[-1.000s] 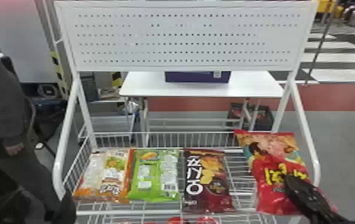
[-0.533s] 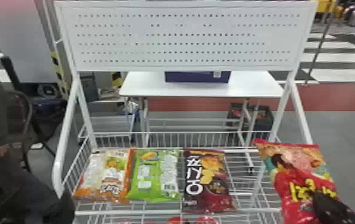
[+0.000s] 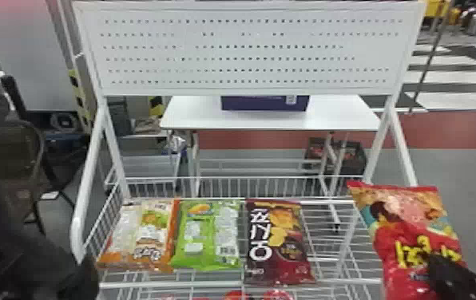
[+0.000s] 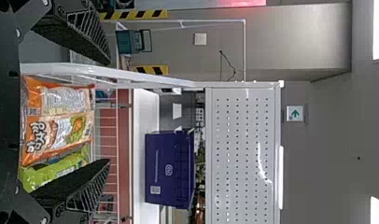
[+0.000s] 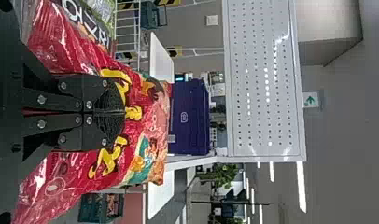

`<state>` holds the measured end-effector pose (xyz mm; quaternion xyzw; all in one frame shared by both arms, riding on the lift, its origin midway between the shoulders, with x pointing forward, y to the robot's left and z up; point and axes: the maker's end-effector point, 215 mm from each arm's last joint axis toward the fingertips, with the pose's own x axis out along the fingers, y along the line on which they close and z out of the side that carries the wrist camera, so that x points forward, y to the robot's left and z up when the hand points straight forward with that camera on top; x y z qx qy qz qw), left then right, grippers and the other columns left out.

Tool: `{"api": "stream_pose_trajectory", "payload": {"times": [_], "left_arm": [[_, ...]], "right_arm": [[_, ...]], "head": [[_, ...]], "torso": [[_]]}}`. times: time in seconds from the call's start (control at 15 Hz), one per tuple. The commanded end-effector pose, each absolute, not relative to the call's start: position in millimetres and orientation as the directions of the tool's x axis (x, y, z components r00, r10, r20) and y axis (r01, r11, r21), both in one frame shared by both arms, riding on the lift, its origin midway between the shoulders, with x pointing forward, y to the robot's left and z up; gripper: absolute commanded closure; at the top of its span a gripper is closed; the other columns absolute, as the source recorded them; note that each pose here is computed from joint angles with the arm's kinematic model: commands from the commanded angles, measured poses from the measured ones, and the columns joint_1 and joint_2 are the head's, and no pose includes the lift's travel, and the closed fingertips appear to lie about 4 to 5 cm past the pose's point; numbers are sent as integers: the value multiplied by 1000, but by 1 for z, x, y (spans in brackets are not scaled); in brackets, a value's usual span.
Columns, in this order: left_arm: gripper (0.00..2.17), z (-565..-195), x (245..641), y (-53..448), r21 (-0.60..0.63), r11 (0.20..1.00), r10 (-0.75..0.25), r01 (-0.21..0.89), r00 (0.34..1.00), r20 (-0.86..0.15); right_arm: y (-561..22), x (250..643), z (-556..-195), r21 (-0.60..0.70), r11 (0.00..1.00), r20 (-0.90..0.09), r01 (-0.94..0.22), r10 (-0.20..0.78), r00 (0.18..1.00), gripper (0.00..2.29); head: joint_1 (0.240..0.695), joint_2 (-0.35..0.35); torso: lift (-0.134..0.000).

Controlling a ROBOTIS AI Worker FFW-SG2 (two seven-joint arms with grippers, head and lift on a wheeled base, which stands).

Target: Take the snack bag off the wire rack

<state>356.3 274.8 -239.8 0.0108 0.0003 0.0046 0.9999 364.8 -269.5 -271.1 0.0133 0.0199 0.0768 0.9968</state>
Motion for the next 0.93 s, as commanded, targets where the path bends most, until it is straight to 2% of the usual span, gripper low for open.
{"api": "stream_pose_trajectory", "payload": {"times": [0.0,0.87], "left_arm": [[147,-240,356,275,21,1000,10,-10,1000,-1],[147,-238,355,275,20,1000,12,-12,1000,2]], "right_arm": [[-269,364,-269,28,988,-34,-154,155,987,2223],[-270,363,-264,24,988,-20,-155,155,988,2223]], "head": [[499,0],[499,0]], "torso": [[0],[0]]}}
